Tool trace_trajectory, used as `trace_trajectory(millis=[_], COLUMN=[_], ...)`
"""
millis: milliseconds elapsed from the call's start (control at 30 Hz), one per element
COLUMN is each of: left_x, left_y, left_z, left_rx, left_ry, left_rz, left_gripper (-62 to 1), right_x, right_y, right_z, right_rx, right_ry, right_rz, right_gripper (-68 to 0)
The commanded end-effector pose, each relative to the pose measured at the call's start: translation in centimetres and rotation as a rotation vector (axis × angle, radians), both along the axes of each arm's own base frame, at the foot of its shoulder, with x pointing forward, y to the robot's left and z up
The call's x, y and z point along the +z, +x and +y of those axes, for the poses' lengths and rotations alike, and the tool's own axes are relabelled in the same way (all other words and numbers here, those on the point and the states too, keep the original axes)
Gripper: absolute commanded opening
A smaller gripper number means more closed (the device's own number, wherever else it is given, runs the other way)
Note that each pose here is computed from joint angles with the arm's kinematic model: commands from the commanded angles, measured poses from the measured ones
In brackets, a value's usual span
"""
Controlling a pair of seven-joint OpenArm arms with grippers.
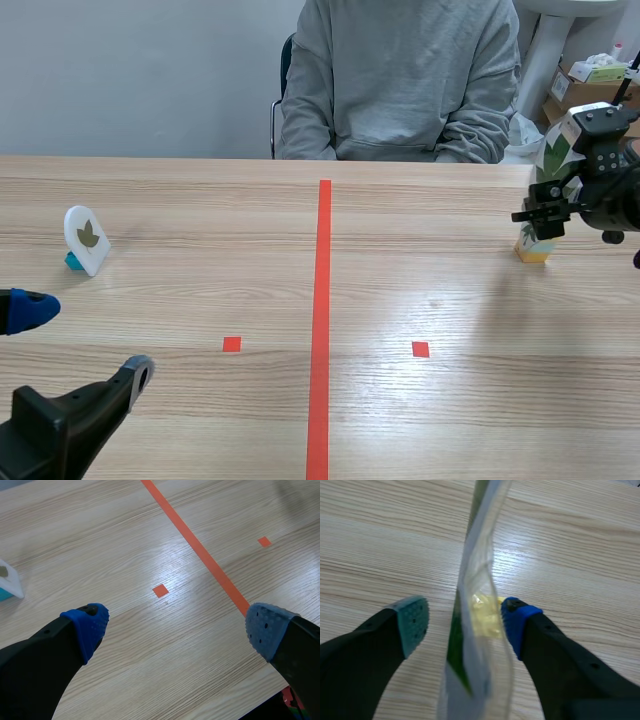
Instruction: Do the leaf sorting experiment
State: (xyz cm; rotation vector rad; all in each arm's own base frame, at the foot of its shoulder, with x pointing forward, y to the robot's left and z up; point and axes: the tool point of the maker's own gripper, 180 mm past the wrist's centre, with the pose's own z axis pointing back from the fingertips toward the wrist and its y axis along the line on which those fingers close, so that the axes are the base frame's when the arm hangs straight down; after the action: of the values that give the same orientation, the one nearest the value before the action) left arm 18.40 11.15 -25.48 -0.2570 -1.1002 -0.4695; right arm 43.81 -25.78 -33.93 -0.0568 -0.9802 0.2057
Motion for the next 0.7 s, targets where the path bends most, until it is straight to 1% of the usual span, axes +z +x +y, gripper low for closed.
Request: trace_trajectory(millis=[0,67,100,133,233,300,333,433,533,633,667], left_x=[0.3,0.3,0.3,0.3,0.3,0.3,0.3,0.3,0.4,0.4,0.4], left_y=[0.1,0.1,0.1,0.1,0.1,0.1,0.1,0.1,0.1,0.1,0.1], left_z=[-0.2,-0.2,-0.2,-0.2,-0.2,-0.2,-0.2,-0.2,-0.2,-0.2,-0.2], left_rx=[0.005,0.005,0.005,0.005,0.005,0.005,0.005,0.005,0.005,0.005,0.005], left_ry=[-0.018,-0.018,-0.018,-0.018,-0.018,-0.018,-0.018,-0.018,-0.018,-0.018,-0.018], left_rz=[-0.012,-0.012,-0.012,-0.012,-0.012,-0.012,-0.012,-0.012,-0.013,-0.013,-0.013], left_gripper=[-2.4,-2.4,-2.4,-2.4,-2.4,-2.4,-2.4,-2.4,-2.4,-2.4,-2.4], right_x=[1.9,1.7,1.5,1.4,0.6,0.4,0.5,1.0,1.8,2.3,2.6], right_y=[0.9,0.8,0.6,0.5,-0.2,-0.8,-1.2,-2.7,-4.7,-7.7,-8.7], right_z=[-0.9,-0.9,-1.0,-1.1,-1.4,-1.8,-2.0,-2.9,-3.1,-2.6,-2.0], right_rx=[-0.012,-0.018,-0.021,-0.025,-0.039,-0.044,-0.048,-0.05,-0.019,0.025,0.054], right_ry=[-0.011,-0.004,0.001,0.004,0.002,0.013,0.016,0.016,0.002,-0.017,-0.012], right_rz=[-0.044,-0.029,-0.019,-0.009,0.051,0.069,0.068,0.041,0.011,-0.011,-0.024], right_gripper=[-25.1,-14.9,-11.1,-9.3,-9.0,-9.0,-9.0,-9.0,-9.1,-9.1,-9.1])
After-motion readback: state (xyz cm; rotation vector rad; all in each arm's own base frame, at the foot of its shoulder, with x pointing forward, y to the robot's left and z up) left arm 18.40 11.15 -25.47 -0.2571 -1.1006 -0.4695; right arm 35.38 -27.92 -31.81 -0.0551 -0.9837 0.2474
